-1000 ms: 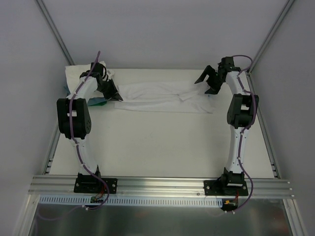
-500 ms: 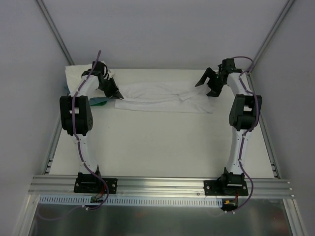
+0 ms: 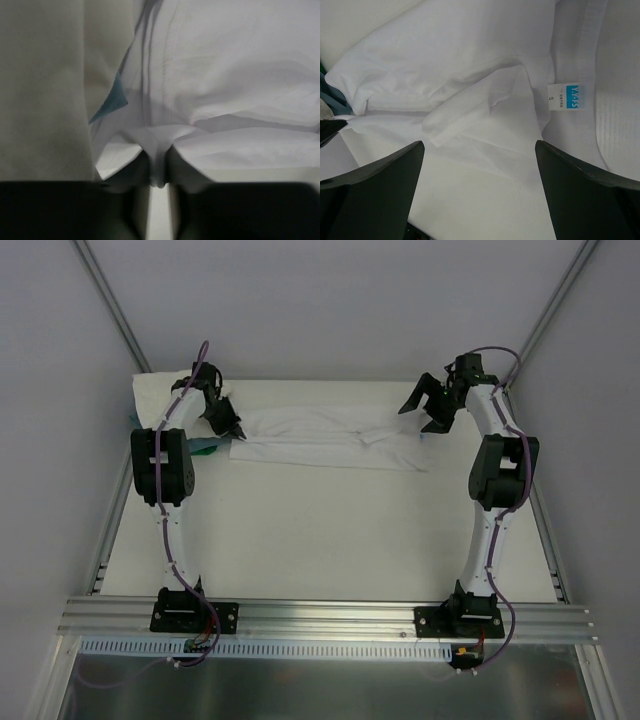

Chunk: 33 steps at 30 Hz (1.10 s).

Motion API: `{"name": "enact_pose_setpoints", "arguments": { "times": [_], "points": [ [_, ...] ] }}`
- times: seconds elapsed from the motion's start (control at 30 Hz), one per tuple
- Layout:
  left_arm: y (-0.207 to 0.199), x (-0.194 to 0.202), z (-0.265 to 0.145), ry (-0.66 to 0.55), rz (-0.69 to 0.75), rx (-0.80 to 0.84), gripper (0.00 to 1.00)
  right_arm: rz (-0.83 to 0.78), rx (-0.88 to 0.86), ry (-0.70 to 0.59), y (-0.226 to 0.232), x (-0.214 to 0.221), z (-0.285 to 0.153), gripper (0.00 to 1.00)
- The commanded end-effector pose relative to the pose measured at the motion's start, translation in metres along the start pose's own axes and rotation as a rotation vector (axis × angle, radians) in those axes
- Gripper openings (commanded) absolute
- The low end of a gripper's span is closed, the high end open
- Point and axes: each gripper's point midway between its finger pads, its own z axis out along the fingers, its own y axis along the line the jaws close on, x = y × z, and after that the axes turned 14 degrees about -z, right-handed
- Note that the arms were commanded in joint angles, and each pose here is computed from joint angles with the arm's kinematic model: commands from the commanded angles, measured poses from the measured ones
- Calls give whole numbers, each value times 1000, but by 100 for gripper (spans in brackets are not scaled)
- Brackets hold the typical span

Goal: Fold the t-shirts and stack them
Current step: Fold the other side of the tshirt into a rectangle

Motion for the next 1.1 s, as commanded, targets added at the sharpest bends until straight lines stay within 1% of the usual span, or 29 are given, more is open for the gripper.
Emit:
{"name": "enact_pose_setpoints", "arguments": {
  "times": [0.0, 0.03, 0.07, 0.1, 0.13, 0.17, 0.23, 0.27, 0.33, 0.43, 0.53, 0.6, 0.63, 0.8, 0.83, 0.87, 0.93, 1.07],
  "points": [
    [7, -9, 0, -25, -37, -59, 28, -48, -20, -33, 17, -7, -32, 99],
    [11, -10, 1, -35, -41, -79, 62, -48, -22, -33, 17, -7, -32, 100],
    [12, -11, 1, -41, -42, -82, 93, -48, -24, -30, 17, -7, -32, 100],
    [10, -13, -3, -58, -35, -78, 99, -47, -24, -25, 18, -5, -32, 100],
    [11, -14, -2, -78, -34, -77, 99, -46, -28, -21, 18, -4, -32, 99],
    [7, -21, -13, -128, -28, -71, 99, -47, -28, -14, 19, -2, -32, 99],
    [9, -27, -17, -185, -30, -65, 99, -50, -32, -11, 22, 1, -35, 99],
    [3, -31, -29, -225, -26, -44, 99, -51, -36, -7, 23, 3, -34, 100],
    [0, -31, -32, -237, -21, -20, 99, -56, -52, 3, 31, 8, -33, 99],
    [-7, -25, -40, -218, -21, 8, 99, -51, -68, 11, 36, 10, -28, 99],
    [-10, -22, -52, -227, 0, 13, 99, -82, -110, 34, 67, 17, -16, 100],
    [-14, -23, -68, -261, 25, 21, 99, -89, -126, 44, 79, 18, -9, 99],
    [-18, -24, -79, -283, 36, 35, 99, -101, -150, 57, 92, 23, -5, 100],
    [-24, -26, -106, -336, 79, 51, 99, -111, -202, 121, 122, 46, 17, 99],
    [-26, -28, -119, -373, 92, 62, 99, -120, -217, 126, 131, 50, 21, 100],
    [-22, -26, -119, -380, 104, 54, 99, -119, -220, 130, 133, 51, 24, 99],
    [-39, -20, -132, -421, 155, 104, 99, -109, -234, 149, 137, 57, 32, 99],
    [-43, -18, -141, -423, 168, 118, 99, -97, -226, 176, 134, 66, 39, 98]
  ]
}}
